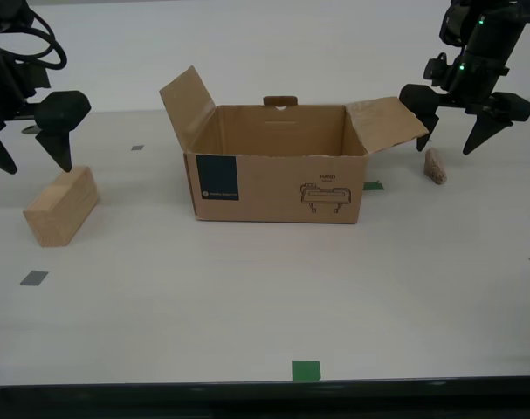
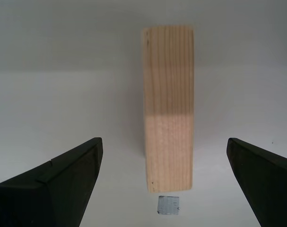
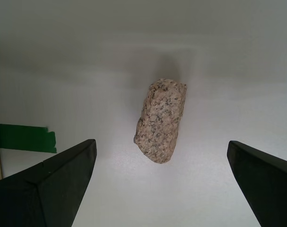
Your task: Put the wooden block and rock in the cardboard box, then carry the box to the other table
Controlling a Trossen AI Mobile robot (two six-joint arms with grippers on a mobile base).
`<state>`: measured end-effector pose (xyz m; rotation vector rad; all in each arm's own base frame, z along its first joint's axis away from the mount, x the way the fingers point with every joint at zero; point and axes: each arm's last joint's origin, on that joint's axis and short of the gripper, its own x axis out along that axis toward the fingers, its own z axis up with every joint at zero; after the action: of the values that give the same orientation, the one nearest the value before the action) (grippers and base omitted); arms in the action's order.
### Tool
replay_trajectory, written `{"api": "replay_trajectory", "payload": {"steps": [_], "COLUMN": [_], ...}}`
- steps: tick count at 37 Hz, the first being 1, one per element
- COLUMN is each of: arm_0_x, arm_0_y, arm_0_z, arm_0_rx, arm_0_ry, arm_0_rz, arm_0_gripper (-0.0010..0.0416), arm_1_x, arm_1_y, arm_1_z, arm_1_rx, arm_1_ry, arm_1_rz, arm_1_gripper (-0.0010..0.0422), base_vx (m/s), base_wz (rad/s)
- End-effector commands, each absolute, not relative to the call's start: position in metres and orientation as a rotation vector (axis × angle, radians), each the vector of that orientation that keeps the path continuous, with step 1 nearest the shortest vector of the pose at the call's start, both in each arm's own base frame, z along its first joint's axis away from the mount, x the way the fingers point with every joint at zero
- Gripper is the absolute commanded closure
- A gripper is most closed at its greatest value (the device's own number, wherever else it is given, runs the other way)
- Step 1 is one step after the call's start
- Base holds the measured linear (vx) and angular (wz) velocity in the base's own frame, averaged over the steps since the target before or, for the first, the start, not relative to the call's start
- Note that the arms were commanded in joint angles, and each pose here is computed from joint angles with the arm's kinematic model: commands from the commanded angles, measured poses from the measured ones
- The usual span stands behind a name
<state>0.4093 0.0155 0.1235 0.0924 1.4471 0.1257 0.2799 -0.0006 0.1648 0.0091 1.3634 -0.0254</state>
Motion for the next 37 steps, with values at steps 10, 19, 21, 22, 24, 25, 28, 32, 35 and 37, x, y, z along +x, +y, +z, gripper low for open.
{"api": "replay_trajectory", "payload": {"steps": [10,19,21,22,24,25,28,32,35,37], "arm_0_x": [0.409,0.409,0.409,0.409,0.409,0.409,0.41,0.41,0.41,0.411], "arm_0_y": [0.015,0.015,0.015,0.015,0.015,0.014,0.014,0.014,0.014,0.014], "arm_0_z": [0.123,0.123,0.123,0.123,0.123,0.123,0.121,0.12,0.118,0.118], "arm_0_rx": [0.092,0.087,0.079,0.073,0.062,0.057,0.051,0.051,0.051,0.05], "arm_0_ry": [1.451,1.451,1.451,1.45,1.448,1.447,1.45,1.442,1.425,1.419], "arm_0_rz": [0.127,0.131,0.127,0.125,0.12,0.114,0.109,0.11,0.11,0.11], "arm_0_gripper": [0.0019,0.0019,0.0019,0.0019,0.0019,0.0019,0.0019,0.0019,0.0019,0.0019], "arm_1_x": [0.306,0.32,0.32,0.32,0.32,0.32,0.32,0.322,0.324,0.325], "arm_1_y": [-0.001,-0.001,-0.001,-0.001,-0.001,-0.001,-0.001,-0.001,-0.001,-0.001], "arm_1_z": [0.132,0.108,0.1,0.096,0.09,0.087,0.083,0.082,0.083,0.083], "arm_1_rx": [0.021,0.021,0.021,0.021,0.02,0.021,0.022,0.022,0.023,0.023], "arm_1_ry": [1.472,1.539,1.563,1.575,1.594,1.602,1.608,1.591,1.571,1.566], "arm_1_rz": [-0.035,-0.037,-0.037,-0.038,-0.039,-0.039,-0.04,-0.04,-0.04,-0.04], "arm_1_gripper": [0.0053,0.0053,0.0053,0.0053,0.0053,0.0053,0.0053,0.0053,0.0053,0.0053], "base_vx": [0.0,0.0,0.0,0.0,0.0,0.0,0.0,0.0,0.0,0.0], "base_wz": [0.0,0.0,0.0,0.0,0.0,0.0,0.0,0.0,0.0,0.0]}}
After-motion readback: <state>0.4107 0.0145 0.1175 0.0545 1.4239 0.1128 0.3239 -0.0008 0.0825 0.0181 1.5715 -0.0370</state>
